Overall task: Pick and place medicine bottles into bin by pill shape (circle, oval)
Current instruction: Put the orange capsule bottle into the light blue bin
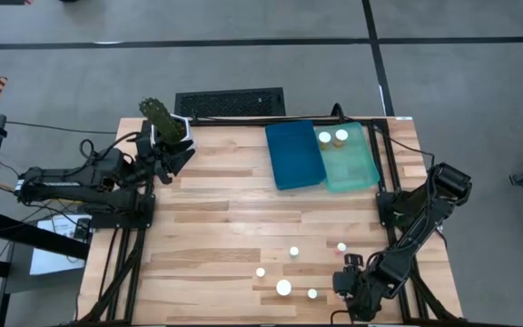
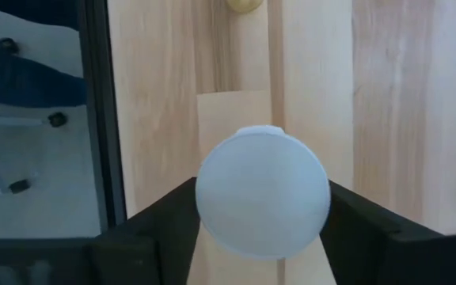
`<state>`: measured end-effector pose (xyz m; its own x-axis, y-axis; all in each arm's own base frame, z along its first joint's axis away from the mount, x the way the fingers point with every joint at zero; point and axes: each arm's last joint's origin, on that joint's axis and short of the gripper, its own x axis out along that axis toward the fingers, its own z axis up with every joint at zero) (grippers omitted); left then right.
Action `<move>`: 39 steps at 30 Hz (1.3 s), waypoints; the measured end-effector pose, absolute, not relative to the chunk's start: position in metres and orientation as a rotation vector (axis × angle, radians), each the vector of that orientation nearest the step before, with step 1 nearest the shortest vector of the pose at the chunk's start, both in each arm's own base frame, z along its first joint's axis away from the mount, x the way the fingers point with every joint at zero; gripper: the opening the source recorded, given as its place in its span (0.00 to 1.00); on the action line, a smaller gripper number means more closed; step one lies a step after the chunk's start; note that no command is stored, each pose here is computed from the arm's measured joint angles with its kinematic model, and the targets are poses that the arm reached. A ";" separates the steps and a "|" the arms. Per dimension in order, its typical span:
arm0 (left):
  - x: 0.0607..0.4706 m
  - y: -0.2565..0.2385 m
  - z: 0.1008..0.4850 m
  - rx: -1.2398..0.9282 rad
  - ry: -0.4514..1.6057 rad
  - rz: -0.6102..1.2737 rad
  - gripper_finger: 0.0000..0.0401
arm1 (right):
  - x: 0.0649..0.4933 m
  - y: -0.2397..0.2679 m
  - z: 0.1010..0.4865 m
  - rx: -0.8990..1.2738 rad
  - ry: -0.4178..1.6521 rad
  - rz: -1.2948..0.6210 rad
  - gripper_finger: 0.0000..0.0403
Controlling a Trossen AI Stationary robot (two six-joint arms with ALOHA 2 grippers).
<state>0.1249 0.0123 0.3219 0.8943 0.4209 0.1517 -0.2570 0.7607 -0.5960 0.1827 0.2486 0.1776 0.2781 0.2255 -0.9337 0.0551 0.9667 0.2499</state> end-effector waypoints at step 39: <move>0.125 0.012 0.322 -0.598 -0.284 0.372 0.74 | 0.154 0.094 0.293 0.394 1.007 -0.333 0.50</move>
<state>0.1249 0.0123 0.3219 0.8956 0.4181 0.1517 -0.2563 0.7639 -0.5922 0.1541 0.0941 0.2930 0.4953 -0.0885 -0.8642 0.4442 0.8807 0.1644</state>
